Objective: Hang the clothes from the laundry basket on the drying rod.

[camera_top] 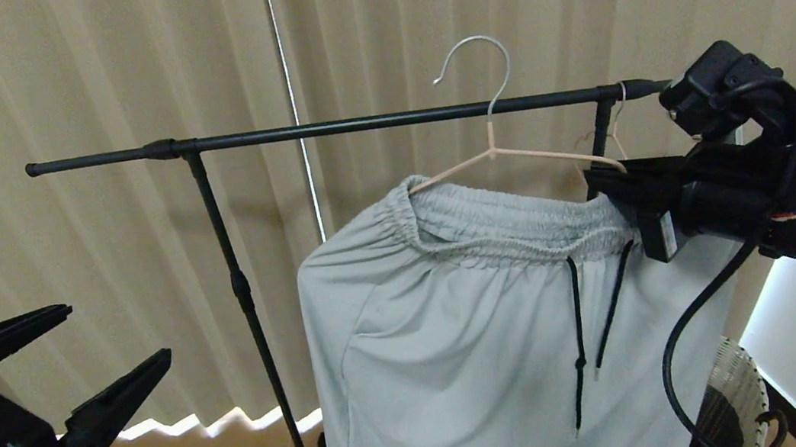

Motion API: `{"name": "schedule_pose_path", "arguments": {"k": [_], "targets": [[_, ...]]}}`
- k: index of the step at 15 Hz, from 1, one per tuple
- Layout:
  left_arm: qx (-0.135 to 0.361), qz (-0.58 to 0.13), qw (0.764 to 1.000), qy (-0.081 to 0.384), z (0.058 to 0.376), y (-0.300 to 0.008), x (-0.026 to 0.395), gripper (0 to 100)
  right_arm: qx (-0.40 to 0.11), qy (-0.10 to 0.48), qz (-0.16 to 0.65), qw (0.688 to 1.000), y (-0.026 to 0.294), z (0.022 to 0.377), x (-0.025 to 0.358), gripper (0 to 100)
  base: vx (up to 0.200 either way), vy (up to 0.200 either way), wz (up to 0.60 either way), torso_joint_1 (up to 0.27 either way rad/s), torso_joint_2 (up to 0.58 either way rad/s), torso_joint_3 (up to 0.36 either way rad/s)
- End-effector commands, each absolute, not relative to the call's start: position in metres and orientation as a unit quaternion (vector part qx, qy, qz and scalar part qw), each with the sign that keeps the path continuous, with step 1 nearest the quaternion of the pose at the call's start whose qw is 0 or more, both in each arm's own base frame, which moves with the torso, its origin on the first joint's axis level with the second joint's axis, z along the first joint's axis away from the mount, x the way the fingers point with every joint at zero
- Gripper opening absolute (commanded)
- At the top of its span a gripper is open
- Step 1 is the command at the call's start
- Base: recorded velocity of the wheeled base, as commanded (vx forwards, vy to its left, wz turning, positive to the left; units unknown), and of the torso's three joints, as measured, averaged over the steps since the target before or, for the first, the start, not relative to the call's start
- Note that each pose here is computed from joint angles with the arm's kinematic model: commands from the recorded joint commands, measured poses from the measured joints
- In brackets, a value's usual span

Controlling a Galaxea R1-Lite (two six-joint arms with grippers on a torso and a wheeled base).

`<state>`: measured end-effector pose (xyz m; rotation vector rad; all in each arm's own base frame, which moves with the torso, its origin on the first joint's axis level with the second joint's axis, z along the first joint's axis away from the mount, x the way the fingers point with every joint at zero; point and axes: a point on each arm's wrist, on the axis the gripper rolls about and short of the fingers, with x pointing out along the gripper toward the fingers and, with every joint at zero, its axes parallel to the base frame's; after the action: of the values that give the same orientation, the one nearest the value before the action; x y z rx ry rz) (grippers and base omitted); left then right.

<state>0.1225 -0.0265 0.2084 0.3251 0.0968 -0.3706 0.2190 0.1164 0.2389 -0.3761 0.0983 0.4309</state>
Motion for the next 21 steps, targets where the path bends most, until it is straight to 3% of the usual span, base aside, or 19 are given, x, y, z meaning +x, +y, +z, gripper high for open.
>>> {"name": "schedule_pose_path", "arguments": {"k": [1,3,5,10,15,21], "targets": [[0.147,-0.190,0.971,0.019,0.227,-0.025,0.103,100,-0.188,0.056,0.204,0.959,0.112,0.238,0.212,0,0.000,0.000,0.00,0.000,0.00,0.000],[0.083,-0.187,0.976,0.069,0.218,-0.025,0.103,100,-0.193,0.067,0.187,0.961,0.110,0.234,0.210,0,0.000,0.000,0.00,0.000,0.00,0.000],[0.077,-0.186,0.975,0.089,0.204,-0.024,0.102,100,-0.197,0.084,0.159,0.964,0.102,0.228,0.211,0,0.000,0.000,0.00,0.000,0.00,0.000],[0.071,-0.187,0.976,0.083,0.191,-0.021,0.085,100,-0.205,0.121,0.109,0.965,0.079,0.217,0.201,0,0.000,0.000,0.00,0.000,0.00,0.000],[0.060,-0.181,0.980,0.064,0.196,-0.021,0.087,100,-0.198,0.122,0.078,0.969,0.065,0.219,0.203,0,0.000,0.000,0.00,0.000,0.00,0.000],[0.058,-0.181,0.979,0.077,0.194,-0.022,0.095,100,-0.195,0.114,0.072,0.971,0.062,0.223,0.200,0,0.000,0.000,0.00,0.000,0.00,0.000]]}}
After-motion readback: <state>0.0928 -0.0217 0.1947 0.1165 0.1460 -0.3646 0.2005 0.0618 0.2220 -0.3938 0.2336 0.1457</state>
